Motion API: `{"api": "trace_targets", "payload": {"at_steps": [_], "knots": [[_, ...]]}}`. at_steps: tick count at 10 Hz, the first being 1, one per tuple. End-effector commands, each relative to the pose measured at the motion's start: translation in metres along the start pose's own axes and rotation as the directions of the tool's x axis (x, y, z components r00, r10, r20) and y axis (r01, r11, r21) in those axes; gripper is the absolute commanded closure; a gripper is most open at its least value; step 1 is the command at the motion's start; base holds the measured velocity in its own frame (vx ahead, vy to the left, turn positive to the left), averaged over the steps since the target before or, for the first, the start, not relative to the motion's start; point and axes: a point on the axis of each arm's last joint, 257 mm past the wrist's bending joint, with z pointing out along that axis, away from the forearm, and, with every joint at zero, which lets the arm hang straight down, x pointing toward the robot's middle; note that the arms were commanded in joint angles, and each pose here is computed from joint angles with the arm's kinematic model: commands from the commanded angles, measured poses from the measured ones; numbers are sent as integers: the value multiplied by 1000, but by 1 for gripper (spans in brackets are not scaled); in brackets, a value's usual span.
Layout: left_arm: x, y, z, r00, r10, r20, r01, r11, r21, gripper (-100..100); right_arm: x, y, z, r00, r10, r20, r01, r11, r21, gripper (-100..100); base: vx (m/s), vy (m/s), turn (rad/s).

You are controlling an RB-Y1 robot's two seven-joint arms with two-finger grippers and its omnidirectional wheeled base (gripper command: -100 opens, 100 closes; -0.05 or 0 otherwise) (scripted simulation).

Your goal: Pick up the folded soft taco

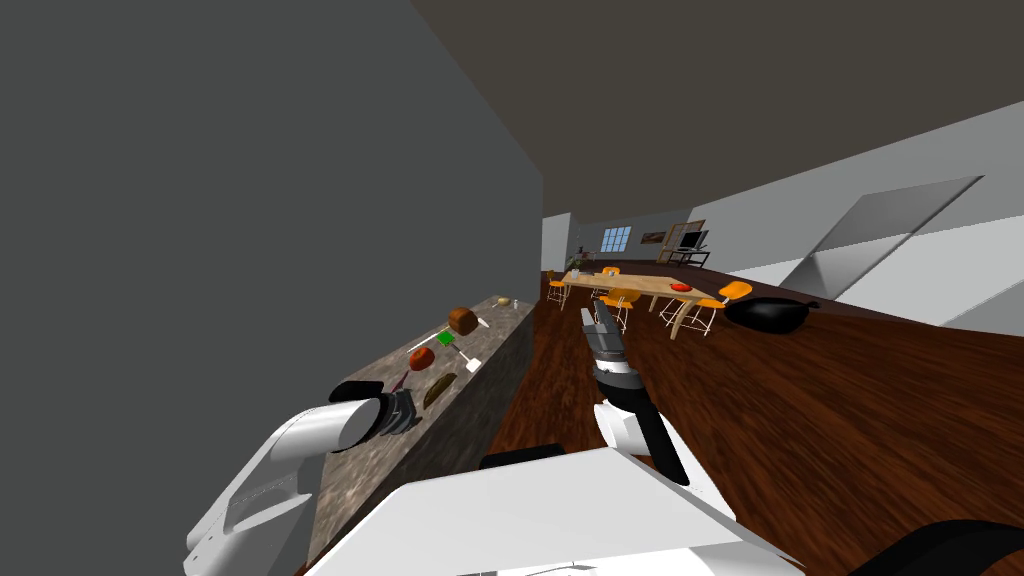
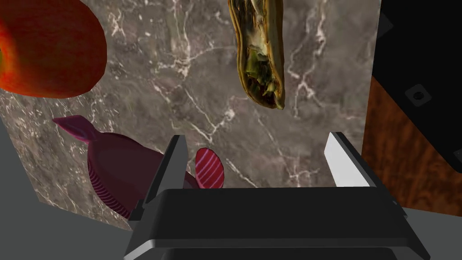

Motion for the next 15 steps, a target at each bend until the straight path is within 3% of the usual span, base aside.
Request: {"api": "trace_targets", "payload": {"at_steps": [1, 9, 13, 14, 15], "knots": [[-5, 4, 0, 1000, -9, 21, 10, 1000, -26, -100, 0, 0, 0, 1000, 0, 0, 0, 1000, 0, 0, 64, -44, -3], [-33, 14, -8, 990, -75, 117, 93, 983, -159, -100, 0, 0, 0, 1000, 0, 0, 0, 1000, 0, 0, 74, -48, -9], [-37, 16, -10, 987, -84, 135, 109, 977, -185, -100, 0, 0, 0, 1000, 0, 0, 0, 1000, 0, 0, 55, -31, -4], [-38, 17, -11, 987, -85, 137, 110, 976, -187, 0, 0, 0, 0, 1000, 0, 0, 0, 1000, 0, 0, 0, 0, 0], [-48, -2, -8, 987, -80, 138, 103, 981, -166, -100, 0, 0, 0, 1000, 0, 0, 0, 1000, 0, 0, -12, -58, -80]]}}
